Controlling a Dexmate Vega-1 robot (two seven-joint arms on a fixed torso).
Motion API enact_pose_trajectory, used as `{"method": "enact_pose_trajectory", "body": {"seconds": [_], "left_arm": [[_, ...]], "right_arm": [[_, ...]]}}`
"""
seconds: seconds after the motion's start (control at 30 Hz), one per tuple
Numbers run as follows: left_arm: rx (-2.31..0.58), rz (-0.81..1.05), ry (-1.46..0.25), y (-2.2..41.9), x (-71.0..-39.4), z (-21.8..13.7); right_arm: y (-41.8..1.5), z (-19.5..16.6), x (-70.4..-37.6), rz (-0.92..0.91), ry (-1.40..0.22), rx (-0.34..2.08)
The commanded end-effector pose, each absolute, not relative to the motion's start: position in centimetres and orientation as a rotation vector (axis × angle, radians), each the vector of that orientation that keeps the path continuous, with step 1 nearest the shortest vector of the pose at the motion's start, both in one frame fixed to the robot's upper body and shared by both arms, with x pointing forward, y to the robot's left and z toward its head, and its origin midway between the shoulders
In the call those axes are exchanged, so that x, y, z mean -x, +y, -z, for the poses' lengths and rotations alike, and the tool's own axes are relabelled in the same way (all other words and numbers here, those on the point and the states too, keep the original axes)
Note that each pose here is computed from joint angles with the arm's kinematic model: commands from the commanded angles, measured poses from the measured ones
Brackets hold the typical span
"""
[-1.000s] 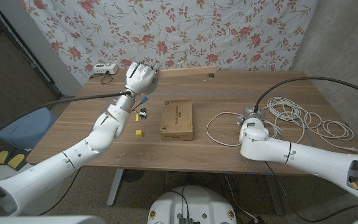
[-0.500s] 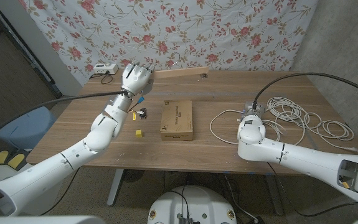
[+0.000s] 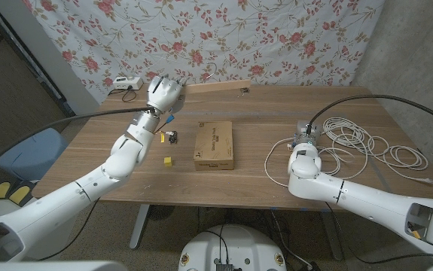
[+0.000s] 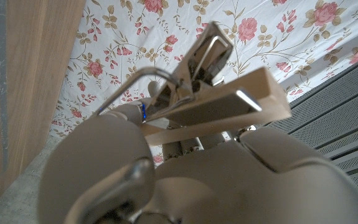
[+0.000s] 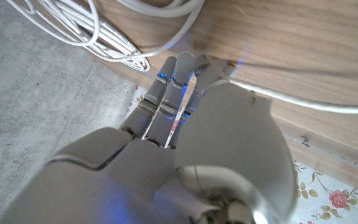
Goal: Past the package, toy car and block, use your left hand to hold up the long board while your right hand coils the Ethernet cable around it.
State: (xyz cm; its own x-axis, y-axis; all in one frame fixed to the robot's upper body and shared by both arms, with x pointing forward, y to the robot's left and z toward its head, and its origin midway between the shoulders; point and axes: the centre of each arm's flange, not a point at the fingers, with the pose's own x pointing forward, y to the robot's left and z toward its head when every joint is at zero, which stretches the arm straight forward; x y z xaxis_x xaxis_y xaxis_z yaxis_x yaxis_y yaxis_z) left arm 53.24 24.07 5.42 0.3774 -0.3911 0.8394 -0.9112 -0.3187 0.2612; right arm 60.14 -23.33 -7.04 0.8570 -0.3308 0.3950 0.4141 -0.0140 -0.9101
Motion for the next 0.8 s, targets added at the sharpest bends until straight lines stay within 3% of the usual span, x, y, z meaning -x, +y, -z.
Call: {"method": "enact_pose_trajectory", "body": {"seconds": [0.03, 0.37, 0.8], "left_arm": [[-1.884, -0.838, -1.139, 23.2, -54.0, -5.6], [-1.872, -0.804, -1.155, 22.2, -54.5, -5.5], [-1.842, -0.764, -1.177, 20.9, -54.8, -5.3]], "right_arm": [[-24.4, 8.2, -57.9, 0.864, -0.339, 1.295], [-24.2, 7.3, -55.9, 1.064, -0.59, 1.074], [-23.1, 3.6, -53.1, 1.053, -0.804, 1.017]]}}
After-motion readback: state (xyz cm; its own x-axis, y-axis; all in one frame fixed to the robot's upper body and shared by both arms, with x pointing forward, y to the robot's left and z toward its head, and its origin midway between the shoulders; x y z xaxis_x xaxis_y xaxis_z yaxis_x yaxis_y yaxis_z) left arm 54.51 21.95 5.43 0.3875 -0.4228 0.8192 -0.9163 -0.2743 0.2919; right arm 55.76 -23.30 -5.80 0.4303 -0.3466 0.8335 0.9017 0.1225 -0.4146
